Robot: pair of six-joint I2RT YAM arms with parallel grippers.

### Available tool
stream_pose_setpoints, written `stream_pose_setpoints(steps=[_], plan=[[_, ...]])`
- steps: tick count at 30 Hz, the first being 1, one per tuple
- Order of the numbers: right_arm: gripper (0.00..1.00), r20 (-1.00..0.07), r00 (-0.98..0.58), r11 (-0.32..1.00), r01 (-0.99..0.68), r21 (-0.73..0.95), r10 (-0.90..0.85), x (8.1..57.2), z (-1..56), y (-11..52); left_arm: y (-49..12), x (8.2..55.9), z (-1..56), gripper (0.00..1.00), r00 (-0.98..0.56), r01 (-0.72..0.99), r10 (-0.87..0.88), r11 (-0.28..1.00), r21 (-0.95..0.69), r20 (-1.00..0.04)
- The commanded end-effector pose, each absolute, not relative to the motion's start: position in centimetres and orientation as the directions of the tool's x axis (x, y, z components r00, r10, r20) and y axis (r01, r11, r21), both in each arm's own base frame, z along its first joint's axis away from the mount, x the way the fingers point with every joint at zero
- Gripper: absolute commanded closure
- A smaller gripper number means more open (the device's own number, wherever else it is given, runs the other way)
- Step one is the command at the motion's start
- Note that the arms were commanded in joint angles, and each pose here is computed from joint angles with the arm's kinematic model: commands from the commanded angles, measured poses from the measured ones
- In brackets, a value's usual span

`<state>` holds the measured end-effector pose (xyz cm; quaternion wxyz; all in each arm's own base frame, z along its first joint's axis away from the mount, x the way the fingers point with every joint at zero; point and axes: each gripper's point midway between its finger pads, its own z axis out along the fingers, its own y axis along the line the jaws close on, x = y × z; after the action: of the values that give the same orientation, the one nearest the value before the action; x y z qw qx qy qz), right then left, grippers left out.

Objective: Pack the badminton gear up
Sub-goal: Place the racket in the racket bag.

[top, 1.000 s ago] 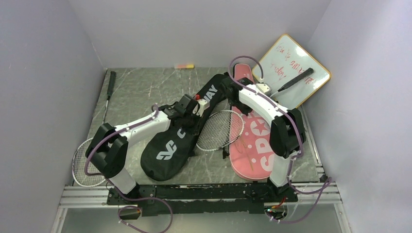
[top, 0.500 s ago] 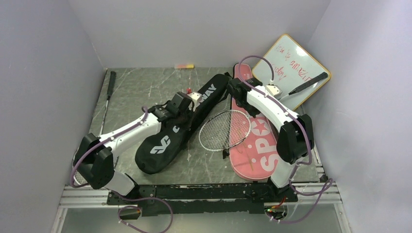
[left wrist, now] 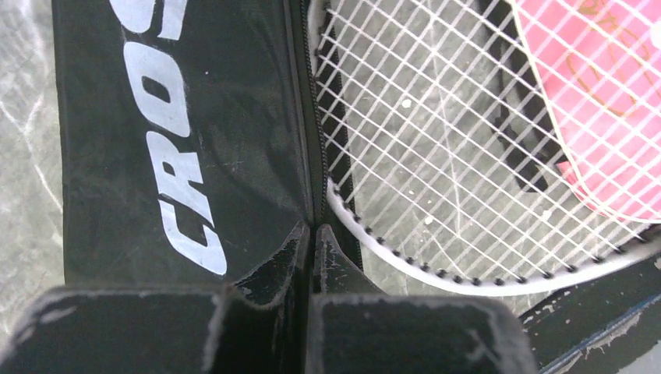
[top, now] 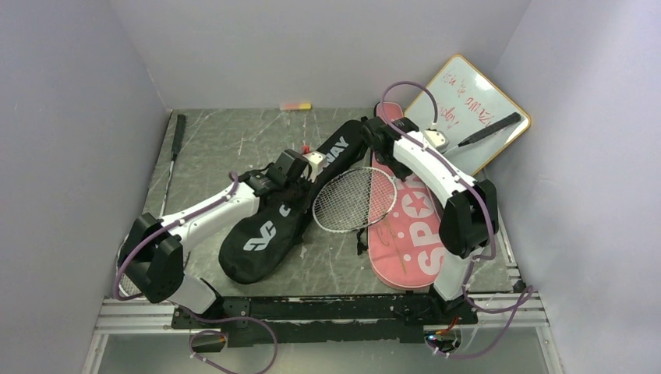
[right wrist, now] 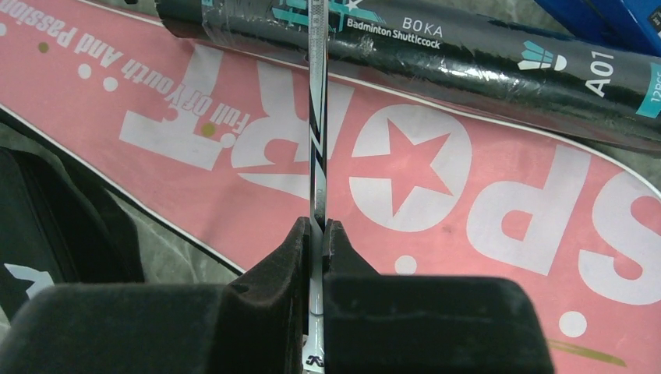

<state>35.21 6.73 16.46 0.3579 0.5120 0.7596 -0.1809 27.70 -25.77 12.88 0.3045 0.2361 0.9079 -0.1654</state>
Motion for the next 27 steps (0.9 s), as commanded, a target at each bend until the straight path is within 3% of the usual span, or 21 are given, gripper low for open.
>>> stream_pose_setpoints(steps=[1, 7, 19, 27], plan=[[1.0, -0.72, -0.202, 0.4, 0.909, 0.114, 0.664, 36.1, 16.6, 7.2, -27.5, 27.2, 14.1, 0.95, -0.655, 0.612, 0.347, 0.765, -0.202, -0.672], [1.0, -0.68, -0.254, 0.415, 0.906, 0.081, 0.688, 36.5, 13.9, 8.6, -29.0, 26.1, 15.3, 0.95, -0.614, 0.68, 0.351, 0.689, -0.249, -0.707], [1.0, -0.573, -0.402, 0.581, 0.797, 0.164, 0.714, 36.4, 11.9, 16.4, -33.0, 22.1, 16.8, 0.95, -0.572, 0.805, 0.386, 0.432, -0.406, -0.724], [1.0, -0.566, -0.565, 0.737, 0.666, 0.119, 0.601, 34.8, 10.9, 21.9, -31.6, 23.9, 16.3, 0.95, -0.577, 0.771, 0.381, 0.547, -0.326, -0.723]])
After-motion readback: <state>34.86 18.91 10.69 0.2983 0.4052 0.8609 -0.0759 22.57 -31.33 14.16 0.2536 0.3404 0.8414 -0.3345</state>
